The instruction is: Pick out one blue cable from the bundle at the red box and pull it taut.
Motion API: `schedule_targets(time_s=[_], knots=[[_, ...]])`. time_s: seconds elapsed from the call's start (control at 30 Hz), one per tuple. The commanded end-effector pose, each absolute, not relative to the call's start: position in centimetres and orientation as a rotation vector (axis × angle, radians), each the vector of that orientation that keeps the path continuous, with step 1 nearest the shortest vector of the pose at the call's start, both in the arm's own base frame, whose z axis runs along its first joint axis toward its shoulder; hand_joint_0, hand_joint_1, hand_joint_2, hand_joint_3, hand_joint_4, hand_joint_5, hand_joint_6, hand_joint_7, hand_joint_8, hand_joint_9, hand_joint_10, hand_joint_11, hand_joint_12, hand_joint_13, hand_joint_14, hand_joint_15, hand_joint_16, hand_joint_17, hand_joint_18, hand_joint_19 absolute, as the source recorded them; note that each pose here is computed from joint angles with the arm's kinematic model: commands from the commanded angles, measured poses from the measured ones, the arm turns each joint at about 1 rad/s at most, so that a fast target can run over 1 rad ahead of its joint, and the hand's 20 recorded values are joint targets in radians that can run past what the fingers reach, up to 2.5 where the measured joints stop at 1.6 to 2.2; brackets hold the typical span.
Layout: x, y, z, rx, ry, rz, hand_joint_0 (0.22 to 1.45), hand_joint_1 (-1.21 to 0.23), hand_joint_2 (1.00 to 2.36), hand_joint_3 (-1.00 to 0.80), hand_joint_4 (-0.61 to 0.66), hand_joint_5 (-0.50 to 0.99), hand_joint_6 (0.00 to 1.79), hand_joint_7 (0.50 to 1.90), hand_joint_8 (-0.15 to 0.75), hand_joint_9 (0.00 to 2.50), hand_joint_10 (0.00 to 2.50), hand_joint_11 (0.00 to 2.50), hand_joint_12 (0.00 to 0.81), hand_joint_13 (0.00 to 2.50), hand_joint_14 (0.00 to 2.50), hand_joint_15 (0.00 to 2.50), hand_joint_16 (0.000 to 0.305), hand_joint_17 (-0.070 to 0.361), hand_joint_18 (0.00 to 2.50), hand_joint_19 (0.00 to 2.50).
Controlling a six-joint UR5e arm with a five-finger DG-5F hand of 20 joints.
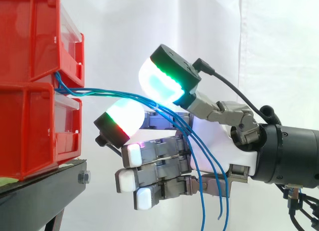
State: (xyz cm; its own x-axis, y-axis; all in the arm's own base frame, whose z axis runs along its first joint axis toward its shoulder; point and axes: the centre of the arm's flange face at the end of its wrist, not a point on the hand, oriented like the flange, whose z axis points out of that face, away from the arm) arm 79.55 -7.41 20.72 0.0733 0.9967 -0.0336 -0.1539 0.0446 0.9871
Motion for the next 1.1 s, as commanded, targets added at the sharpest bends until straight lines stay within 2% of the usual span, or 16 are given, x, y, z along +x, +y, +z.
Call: schedule_targets(time_s=[0.0, 0.07, 0.23, 0.53, 1.07], knots=[[79.47, -7.4, 20.6, 1.103, 1.07, 1.196, 0.55, -0.52, 1.0, -0.5, 0.07, -0.2, 0.9, 1.02, 0.241, 1.0, 0.02, 0.75, 0.307, 0.9, 0.02, 0.63, 0.041, 0.093, 0.76, 0.74], [79.43, -7.4, 20.55, 1.107, 1.073, 1.194, 0.6, -0.53, 1.01, -0.44, 0.06, -0.2, 0.91, 1.04, 0.24, 0.97, 0.02, 0.76, 0.303, 0.9, 0.02, 0.64, 0.04, 0.09, 0.74, 0.74], [79.42, -7.4, 20.53, 1.107, 1.075, 1.192, 0.6, -0.63, 1.02, -0.29, 0.06, -0.21, 0.92, 1.06, 0.239, 0.91, 0.02, 0.75, 0.302, 0.89, 0.02, 0.64, 0.04, 0.091, 0.73, 0.73], [79.37, -7.65, 20.5, 1.111, 1.075, 1.19, 0.63, -0.73, 1.03, -0.24, 0.01, -0.21, 0.93, 1.1, 0.237, 0.92, 0.02, 0.75, 0.299, 0.89, 0.02, 0.64, 0.04, 0.09, 0.73, 0.73], [79.37, -7.65, 20.5, 1.107, 1.078, 1.185, 0.71, -0.81, 1.01, -0.39, -0.02, -0.21, 0.94, 1.05, 0.227, 0.94, 0.02, 0.75, 0.292, 0.91, 0.02, 0.65, 0.04, 0.09, 0.76, 0.71]])
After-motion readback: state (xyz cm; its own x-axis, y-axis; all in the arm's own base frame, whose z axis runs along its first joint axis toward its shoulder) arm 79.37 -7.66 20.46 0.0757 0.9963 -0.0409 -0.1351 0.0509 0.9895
